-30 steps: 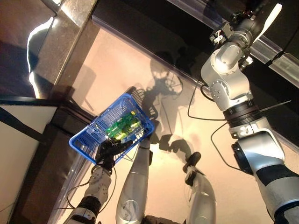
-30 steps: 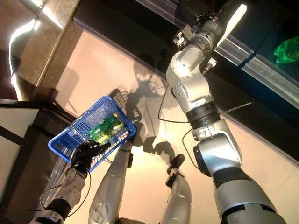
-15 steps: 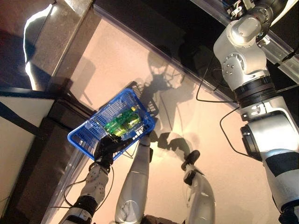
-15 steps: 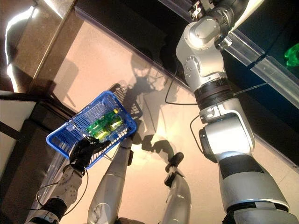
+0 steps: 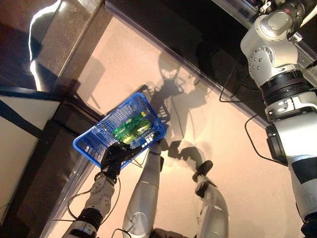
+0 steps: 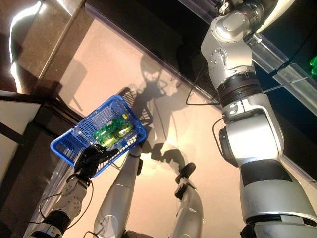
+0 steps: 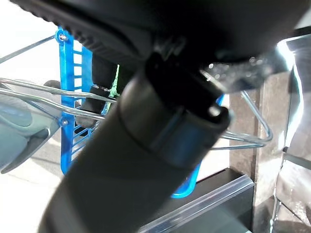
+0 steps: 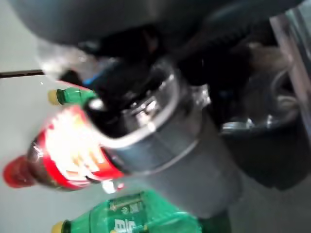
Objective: Pick up the drink and place into the basket.
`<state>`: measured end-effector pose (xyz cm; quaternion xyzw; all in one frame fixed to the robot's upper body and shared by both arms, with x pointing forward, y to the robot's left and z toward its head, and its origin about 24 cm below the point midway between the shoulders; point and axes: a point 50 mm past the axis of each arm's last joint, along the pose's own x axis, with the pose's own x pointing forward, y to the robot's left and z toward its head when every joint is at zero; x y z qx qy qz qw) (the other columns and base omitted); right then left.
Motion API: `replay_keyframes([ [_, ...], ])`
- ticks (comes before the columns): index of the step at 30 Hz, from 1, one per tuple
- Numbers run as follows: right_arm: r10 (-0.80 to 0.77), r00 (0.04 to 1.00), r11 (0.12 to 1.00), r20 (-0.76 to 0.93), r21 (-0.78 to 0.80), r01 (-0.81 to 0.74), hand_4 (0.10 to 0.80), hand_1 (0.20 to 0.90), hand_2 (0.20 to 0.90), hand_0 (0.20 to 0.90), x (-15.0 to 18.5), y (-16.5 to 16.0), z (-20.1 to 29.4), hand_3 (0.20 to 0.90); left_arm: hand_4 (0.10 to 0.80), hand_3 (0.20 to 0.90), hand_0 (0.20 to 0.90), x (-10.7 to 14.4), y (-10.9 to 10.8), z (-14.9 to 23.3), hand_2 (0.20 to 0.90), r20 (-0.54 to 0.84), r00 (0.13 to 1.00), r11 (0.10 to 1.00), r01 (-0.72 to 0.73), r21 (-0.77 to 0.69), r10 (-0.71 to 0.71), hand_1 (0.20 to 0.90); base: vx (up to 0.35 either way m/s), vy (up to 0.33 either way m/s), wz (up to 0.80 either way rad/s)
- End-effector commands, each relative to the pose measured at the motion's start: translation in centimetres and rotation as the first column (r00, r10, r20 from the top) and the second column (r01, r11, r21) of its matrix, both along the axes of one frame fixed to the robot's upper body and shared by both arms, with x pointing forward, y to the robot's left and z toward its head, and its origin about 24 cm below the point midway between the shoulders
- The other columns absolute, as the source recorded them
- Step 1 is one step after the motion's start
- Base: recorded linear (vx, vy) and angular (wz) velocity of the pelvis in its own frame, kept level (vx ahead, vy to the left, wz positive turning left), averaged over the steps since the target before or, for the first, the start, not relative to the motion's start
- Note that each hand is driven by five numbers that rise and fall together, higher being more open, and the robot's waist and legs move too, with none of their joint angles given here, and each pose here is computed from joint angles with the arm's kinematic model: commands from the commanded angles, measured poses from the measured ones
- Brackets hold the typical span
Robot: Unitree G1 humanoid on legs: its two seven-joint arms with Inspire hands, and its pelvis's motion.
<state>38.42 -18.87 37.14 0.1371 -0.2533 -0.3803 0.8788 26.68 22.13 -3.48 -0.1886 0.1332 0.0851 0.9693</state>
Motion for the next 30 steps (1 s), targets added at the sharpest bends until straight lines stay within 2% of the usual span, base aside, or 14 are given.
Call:
replay_keyframes([
  [1, -0.061, 0.962, 0.99, 0.267, -0.105, 0.092, 0.1, 0.3, 0.3, 0.3, -3.6, -1.8, 6.5, 0.2, 0.1, 0.2, 0.3, -7.4, 3.5, -4.0, 0.3, -0.176, 0.98, 0.996, -0.082, 0.046, 0.089, 0.3, -0.037, -0.037, 0.0],
  [10, 0.012, 0.937, 0.975, 0.349, -0.212, 0.066, 0.1, 0.3, 0.3, 0.3, -4.4, -0.5, 6.7, 0.2, 0.1, 0.2, 0.3, -7.0, 4.0, -3.3, 0.3, -0.118, 0.986, 0.993, -0.113, 0.025, 0.116, 0.3, -0.056, -0.048, -0.01],
  [21, 0.214, 0.891, 0.929, 0.401, -0.365, -0.059, 0.1, 0.3, 0.3, 0.3, -6.4, 4.2, 4.6, 0.2, 0.1, 0.2, 0.3, -4.7, 3.8, -1.1, 0.3, 0.038, 0.992, 0.992, -0.124, -0.006, 0.124, 0.3, -0.068, -0.106, -0.02],
  [30, 0.46, 0.843, 0.827, 0.281, -0.481, -0.291, 0.1, 0.3, 0.3, 0.3, -7.6, 7.2, 0.7, 0.2, 0.1, 0.2, 0.3, -2.5, 1.3, 1.6, 0.3, 0.208, 0.977, 0.996, -0.042, -0.076, 0.057, 0.3, -0.036, -0.048, 0.02],
])
